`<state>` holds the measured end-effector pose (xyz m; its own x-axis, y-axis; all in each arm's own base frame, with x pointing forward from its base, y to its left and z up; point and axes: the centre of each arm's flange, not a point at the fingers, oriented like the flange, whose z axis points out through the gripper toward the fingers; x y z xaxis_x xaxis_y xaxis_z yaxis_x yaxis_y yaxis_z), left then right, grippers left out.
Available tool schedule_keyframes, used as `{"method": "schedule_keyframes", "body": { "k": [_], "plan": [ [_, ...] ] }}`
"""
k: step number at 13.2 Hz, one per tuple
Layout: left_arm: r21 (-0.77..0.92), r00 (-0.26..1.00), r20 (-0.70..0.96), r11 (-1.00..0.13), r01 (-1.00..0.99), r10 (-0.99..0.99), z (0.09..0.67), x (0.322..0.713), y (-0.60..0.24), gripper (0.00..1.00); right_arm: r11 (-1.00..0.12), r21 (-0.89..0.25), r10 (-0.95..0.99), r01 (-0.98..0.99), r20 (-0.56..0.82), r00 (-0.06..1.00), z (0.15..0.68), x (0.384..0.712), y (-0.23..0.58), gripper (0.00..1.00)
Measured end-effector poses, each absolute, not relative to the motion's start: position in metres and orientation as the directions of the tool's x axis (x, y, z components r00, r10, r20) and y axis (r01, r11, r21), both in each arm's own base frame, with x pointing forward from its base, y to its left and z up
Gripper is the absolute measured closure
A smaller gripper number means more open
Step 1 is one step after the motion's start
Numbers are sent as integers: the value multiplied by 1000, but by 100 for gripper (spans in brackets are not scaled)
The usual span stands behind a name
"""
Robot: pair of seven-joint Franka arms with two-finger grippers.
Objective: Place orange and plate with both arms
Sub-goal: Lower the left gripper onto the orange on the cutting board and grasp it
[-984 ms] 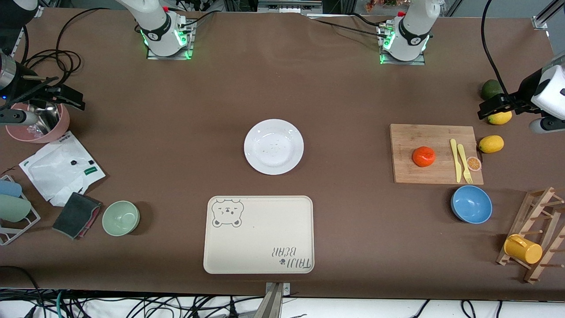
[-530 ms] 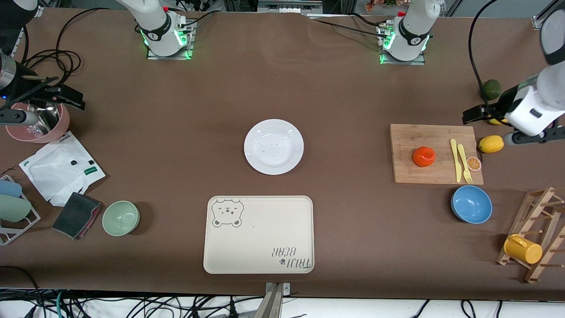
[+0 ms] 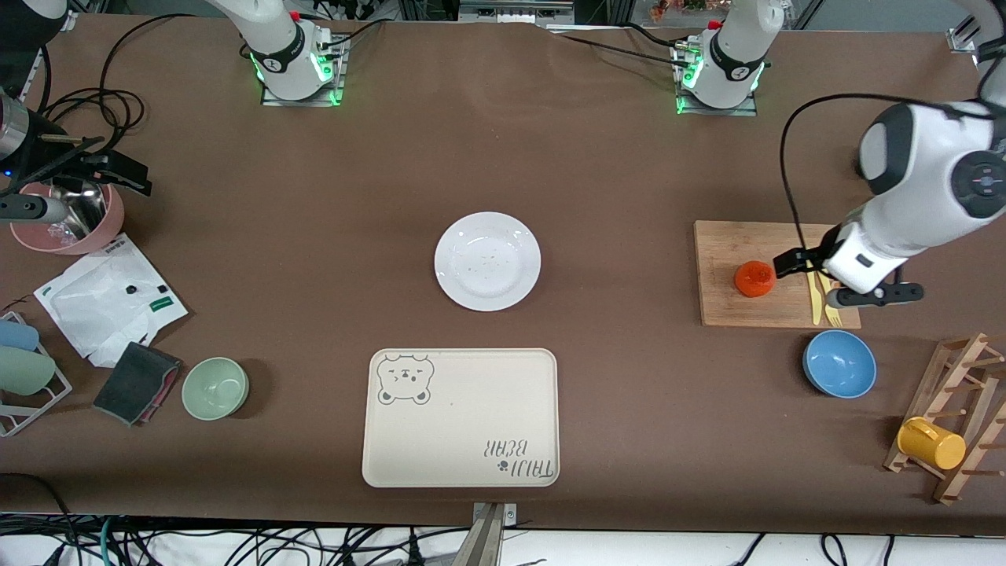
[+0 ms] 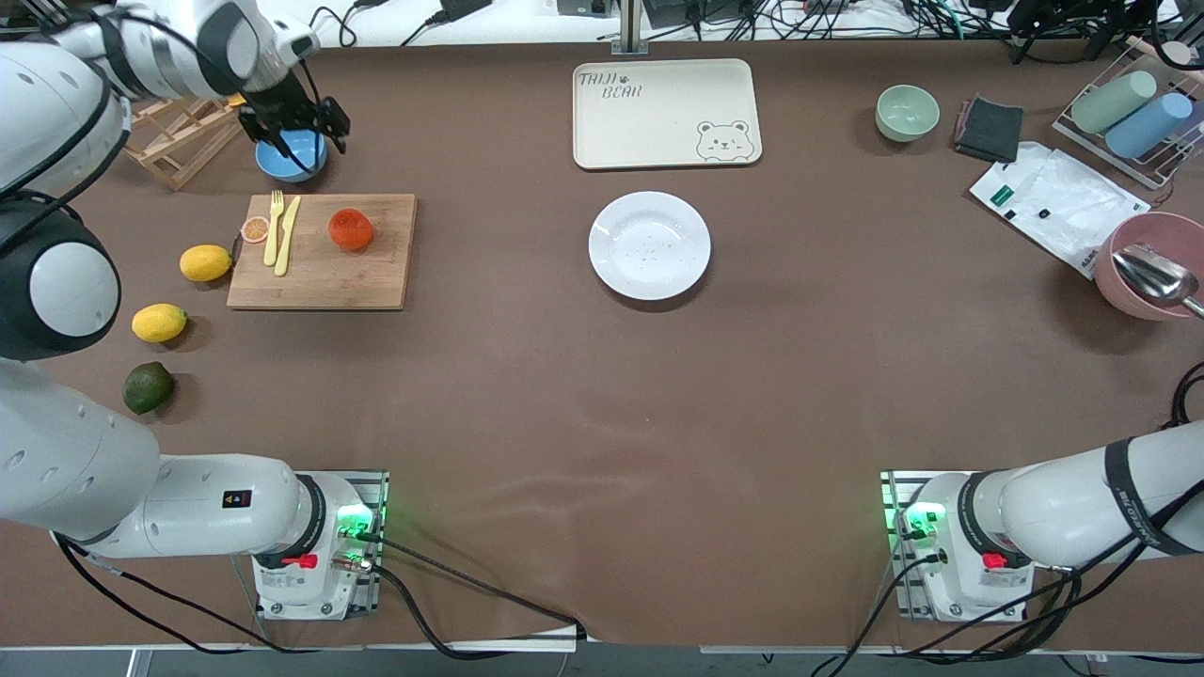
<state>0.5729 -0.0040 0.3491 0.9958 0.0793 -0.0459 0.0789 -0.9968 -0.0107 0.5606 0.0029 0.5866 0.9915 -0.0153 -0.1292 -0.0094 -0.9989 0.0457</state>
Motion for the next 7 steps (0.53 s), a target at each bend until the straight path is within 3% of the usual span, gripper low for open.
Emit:
{"method": "schedule_keyframes", "body": {
  "k": [4, 7],
  "plan": [
    [-31, 999, -41, -999, -19, -17, 265, 548, -26, 0, -999, 46, -16, -10, -130, 991, 586, 561, 3, 0],
    [-57, 995, -75, -996, -70, -65, 236, 540, -27, 0, -999, 46, -16, -10, -130, 991, 586, 561, 3, 0]
  ]
}}
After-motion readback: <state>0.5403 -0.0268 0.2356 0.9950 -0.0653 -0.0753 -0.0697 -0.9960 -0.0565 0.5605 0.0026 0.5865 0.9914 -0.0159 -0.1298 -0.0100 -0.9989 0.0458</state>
